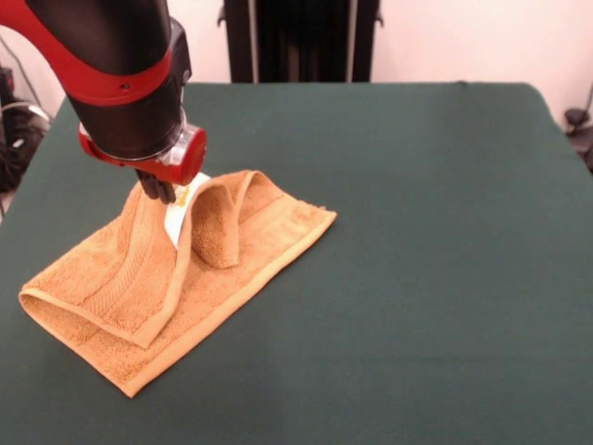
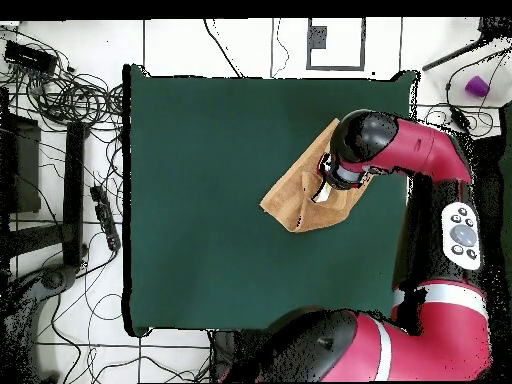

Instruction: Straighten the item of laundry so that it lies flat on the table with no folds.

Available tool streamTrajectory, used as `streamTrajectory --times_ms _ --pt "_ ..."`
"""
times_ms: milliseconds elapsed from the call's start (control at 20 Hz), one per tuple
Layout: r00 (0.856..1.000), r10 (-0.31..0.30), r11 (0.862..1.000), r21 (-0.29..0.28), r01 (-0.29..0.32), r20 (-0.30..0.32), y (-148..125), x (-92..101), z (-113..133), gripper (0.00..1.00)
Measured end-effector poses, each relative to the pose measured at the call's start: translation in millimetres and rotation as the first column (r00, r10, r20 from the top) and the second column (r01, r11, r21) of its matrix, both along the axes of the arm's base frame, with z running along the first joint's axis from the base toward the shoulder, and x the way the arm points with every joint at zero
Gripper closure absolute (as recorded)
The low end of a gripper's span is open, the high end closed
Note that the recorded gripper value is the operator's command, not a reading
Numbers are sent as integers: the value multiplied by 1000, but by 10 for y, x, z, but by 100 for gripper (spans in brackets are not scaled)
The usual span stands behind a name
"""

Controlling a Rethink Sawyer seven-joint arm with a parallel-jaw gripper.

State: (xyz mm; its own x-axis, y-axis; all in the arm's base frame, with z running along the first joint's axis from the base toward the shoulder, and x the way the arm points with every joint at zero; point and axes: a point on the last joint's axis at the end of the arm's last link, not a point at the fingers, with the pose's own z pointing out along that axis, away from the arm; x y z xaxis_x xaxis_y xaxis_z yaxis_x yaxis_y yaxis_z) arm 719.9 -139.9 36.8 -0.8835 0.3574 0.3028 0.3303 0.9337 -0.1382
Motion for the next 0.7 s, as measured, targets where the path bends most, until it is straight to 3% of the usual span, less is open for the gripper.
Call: streamTrajectory --times_ms 500,550,700 --pt "1000 -9 1000 2 9 -13 -22 -44 -69 100" --pt "1000 -14 1000 8 14 -15 -11 -44 -82 0" --pt "1000 -17 1000 12 17 -14 -5 -40 -83 0"
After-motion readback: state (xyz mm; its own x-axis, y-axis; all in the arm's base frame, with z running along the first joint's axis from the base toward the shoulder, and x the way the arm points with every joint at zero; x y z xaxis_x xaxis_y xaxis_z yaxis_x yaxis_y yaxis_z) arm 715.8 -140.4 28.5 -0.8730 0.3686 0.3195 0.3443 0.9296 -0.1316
